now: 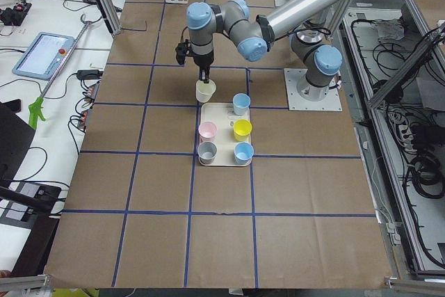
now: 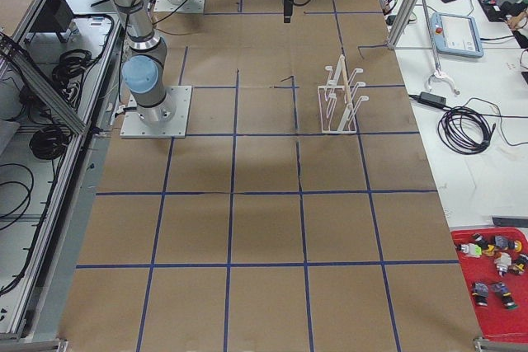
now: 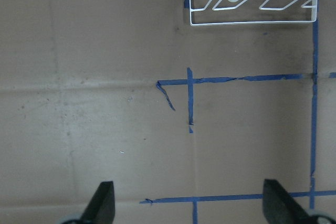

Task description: Transfer IKEA cup to right arm and place on rack

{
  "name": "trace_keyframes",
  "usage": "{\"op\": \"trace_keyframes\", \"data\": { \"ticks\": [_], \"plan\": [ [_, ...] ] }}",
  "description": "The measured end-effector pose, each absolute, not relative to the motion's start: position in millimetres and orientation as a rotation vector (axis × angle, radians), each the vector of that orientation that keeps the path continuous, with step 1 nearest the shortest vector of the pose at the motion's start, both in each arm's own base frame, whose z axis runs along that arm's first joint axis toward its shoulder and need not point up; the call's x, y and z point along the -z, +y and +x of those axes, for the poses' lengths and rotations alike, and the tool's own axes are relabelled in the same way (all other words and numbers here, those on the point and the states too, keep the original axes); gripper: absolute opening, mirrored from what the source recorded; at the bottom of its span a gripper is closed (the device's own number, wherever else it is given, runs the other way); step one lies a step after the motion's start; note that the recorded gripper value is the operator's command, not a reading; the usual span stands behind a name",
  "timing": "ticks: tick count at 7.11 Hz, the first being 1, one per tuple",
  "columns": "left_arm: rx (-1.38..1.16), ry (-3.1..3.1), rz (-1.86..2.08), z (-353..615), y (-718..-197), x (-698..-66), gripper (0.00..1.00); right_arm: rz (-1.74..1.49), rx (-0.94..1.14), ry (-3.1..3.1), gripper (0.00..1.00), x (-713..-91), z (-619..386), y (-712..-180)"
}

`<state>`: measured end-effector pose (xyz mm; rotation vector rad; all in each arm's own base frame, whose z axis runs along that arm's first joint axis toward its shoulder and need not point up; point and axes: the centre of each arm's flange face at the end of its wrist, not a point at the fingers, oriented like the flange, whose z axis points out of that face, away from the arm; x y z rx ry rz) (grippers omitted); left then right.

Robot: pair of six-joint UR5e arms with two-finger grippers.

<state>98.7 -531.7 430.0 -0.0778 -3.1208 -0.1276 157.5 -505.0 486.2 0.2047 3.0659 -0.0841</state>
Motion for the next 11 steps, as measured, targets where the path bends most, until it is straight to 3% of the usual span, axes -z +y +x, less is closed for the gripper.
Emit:
{"op": "trace_keyframes", "data": {
  "ticks": [2,4,6,11],
  "plan": [
    [0.069,-3.064,-0.151,66.1,-544.1,-477.0,0.00,0.572,0.167,2.823,1.00,-469.9,173.7,-514.1],
    [-0.153,-2.908,-0.201,32.4,-559.7,-490.1,0.00,0.831,0.307,2.546,1.00,-464.5,185.0,-523.4],
    [-0.361,-2.722,-0.261,-4.2,-564.6,-491.5,0.00,0.928,0.477,2.294,1.00,-455.3,190.6,-520.9],
    [-0.829,-2.260,-0.582,-103.9,-541.2,-459.0,0.00,1.105,0.529,1.788,1.00,-407.4,196.4,-464.2]
  ]
}}
